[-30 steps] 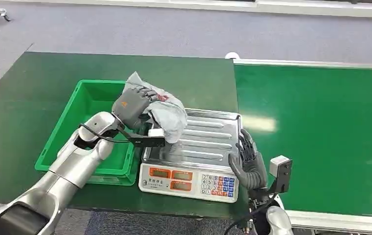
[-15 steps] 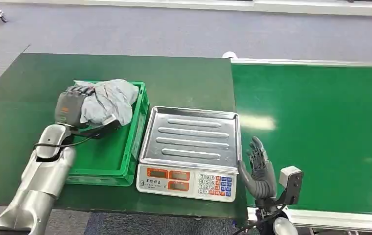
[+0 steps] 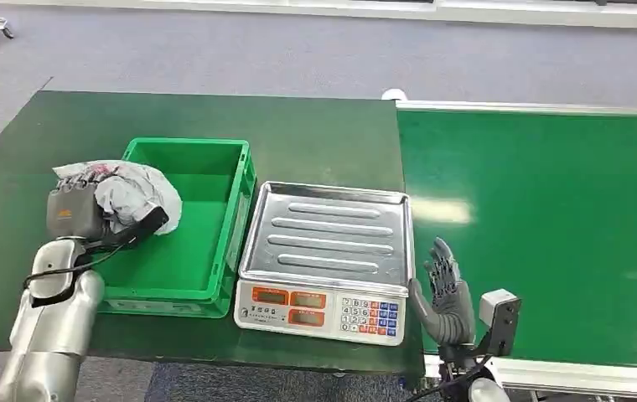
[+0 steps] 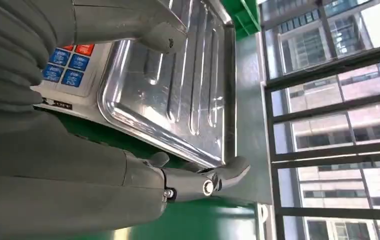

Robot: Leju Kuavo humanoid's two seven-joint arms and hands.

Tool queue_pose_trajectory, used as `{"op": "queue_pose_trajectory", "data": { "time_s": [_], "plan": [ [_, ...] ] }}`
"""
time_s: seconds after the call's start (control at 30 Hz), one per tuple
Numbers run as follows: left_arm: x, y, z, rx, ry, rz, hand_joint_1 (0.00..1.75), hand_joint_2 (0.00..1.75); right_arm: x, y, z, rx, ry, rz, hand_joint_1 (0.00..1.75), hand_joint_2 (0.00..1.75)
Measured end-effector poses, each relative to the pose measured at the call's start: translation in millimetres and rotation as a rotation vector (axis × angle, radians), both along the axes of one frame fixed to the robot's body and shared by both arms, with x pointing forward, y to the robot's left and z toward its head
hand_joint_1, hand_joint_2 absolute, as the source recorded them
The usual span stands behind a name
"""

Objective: Moved the parcel from conveyor to table for the left to box.

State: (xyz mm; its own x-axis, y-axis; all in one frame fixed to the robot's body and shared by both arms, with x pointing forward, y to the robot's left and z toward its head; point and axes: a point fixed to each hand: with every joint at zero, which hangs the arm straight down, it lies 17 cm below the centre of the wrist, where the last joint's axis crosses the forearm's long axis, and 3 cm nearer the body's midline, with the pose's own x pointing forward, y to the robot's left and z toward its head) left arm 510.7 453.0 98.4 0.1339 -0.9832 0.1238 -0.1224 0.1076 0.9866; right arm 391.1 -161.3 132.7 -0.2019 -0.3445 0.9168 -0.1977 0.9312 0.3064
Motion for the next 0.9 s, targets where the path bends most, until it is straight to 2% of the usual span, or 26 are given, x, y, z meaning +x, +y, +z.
{"op": "queue_pose_trajectory", "data": {
  "time_s": [0.13,0.27,0.4,0.53,0.73,0.9],
  "plan": [
    [-7,-27,-18,-0.148,0.011,-0.086,0.0,1.75,0,1,-2,-0.017,0.005,0.004,0.0,1.75],
    [-11,-67,-18,-0.371,-0.037,-0.141,0.0,1.75,3,1,-1,-0.042,0.004,-0.003,0.0,1.75],
    [-8,-86,-7,-0.482,-0.081,-0.133,0.0,1.75,6,0,1,-0.051,0.002,-0.013,0.0,1.75],
    [-3,-120,9,-0.683,-0.11,-0.17,0.0,1.75,9,-2,5,-0.058,-0.002,-0.024,0.0,1.75],
    [-1,-170,27,-0.923,-0.08,-0.294,0.0,1.75,16,-3,9,-0.094,-0.005,-0.039,0.0,1.75],
    [-3,-186,41,-0.988,-0.092,-0.351,0.0,1.75,20,-2,13,-0.1,-0.014,-0.038,0.0,1.75]
  ]
}}
